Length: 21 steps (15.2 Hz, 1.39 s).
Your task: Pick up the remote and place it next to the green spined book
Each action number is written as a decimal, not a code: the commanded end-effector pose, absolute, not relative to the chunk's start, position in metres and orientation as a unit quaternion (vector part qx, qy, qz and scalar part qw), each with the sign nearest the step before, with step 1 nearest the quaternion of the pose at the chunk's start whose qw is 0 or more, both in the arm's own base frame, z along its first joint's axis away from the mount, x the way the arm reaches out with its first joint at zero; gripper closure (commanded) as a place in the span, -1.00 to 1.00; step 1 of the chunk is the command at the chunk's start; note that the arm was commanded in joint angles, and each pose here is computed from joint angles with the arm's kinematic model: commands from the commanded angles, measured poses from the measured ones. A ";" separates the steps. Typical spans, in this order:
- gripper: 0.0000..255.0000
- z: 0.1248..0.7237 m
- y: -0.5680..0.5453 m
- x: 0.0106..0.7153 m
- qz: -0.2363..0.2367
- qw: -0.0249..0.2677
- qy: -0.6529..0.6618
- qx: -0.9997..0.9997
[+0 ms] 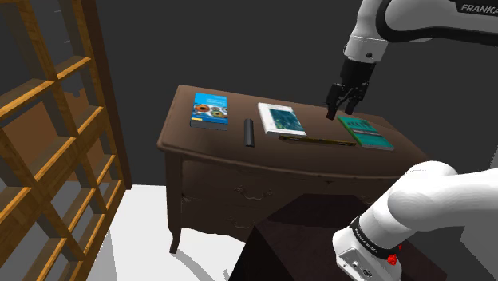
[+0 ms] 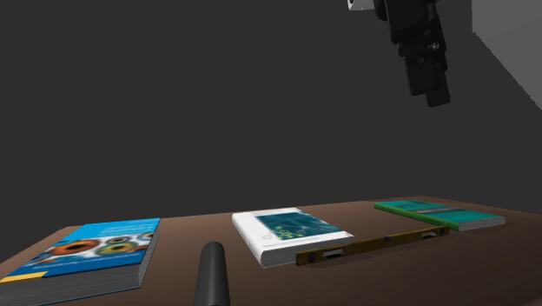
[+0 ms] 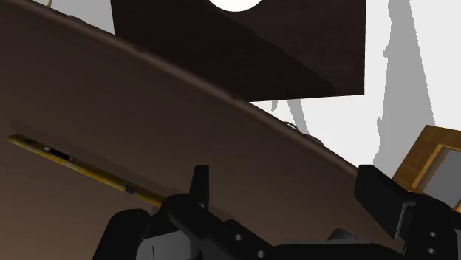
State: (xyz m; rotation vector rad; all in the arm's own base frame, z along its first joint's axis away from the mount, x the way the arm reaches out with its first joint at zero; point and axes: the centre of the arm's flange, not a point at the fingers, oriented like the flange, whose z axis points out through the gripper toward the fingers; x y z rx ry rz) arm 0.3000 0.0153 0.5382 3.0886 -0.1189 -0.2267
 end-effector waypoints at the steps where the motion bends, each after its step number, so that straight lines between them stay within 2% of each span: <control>1: -1.00 0.538 0.015 0.300 -0.073 0.021 -0.038 0.996; 21: -1.00 0.387 0.080 0.481 -0.018 -0.019 -0.231 0.973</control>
